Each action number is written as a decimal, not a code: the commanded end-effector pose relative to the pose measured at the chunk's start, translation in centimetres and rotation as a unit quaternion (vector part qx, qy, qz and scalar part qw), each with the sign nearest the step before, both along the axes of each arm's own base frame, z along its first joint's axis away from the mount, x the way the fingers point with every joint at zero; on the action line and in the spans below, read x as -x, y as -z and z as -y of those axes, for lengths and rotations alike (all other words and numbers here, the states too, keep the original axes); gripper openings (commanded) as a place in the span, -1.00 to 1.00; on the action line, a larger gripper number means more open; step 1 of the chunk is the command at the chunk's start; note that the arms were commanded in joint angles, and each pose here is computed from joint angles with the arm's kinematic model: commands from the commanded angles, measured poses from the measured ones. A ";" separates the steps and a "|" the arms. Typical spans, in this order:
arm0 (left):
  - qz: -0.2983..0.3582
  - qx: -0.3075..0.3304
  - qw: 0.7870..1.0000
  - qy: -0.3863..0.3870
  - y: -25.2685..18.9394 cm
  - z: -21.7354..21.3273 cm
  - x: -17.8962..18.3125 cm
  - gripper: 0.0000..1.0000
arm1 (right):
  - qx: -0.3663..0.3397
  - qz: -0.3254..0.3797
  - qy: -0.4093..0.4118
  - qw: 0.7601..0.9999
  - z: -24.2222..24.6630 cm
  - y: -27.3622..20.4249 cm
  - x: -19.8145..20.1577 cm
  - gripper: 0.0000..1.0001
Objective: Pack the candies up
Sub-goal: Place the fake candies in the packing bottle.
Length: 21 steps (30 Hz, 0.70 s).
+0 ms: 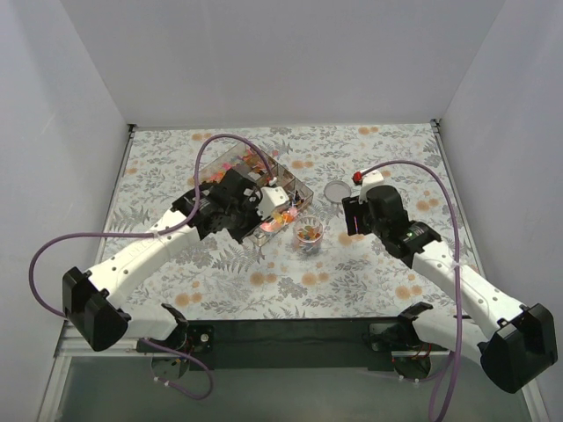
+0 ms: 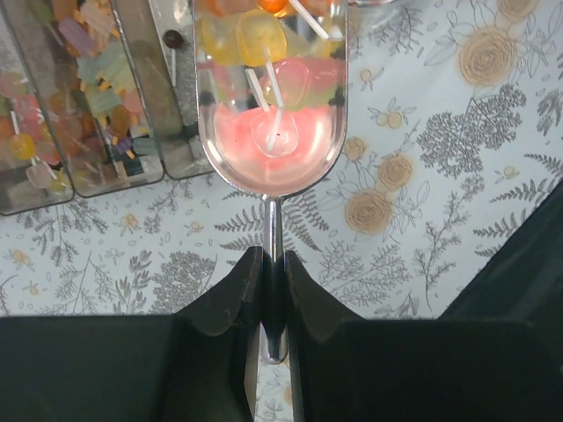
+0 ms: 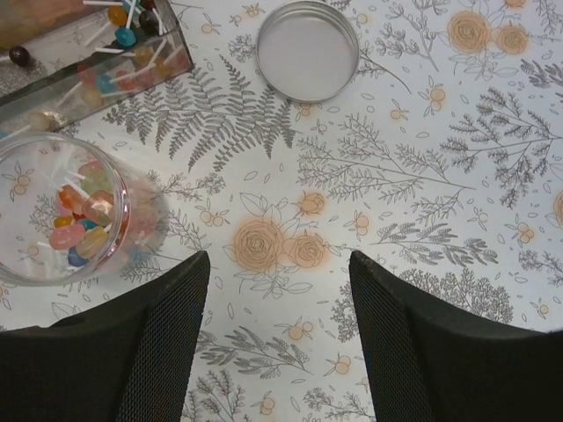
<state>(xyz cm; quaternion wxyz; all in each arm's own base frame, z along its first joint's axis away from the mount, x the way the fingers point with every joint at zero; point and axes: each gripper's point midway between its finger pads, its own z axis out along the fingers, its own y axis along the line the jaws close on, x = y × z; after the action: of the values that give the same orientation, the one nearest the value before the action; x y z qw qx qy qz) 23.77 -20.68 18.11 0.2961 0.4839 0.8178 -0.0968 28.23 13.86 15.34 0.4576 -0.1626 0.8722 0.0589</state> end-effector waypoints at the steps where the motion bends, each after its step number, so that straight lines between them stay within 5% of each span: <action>1: -0.005 -0.022 1.000 -0.010 -0.7 -0.5 1.5 -1.00 | -0.014 0.010 0.017 1.000 0.4 -0.3 0.1 0.43; 21: -0.024 -0.089 0.996 0.019 -0.7 3.0 2.8 -1.00 | -0.007 -0.004 0.023 1.000 1.3 2.0 1.4 0.42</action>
<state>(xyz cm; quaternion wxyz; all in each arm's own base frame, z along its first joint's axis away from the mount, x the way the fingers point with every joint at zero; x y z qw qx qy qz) 20.81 -23.20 17.16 0.2201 0.5253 0.8203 -0.0514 26.53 12.81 12.91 0.4407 -0.1542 0.8826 0.0552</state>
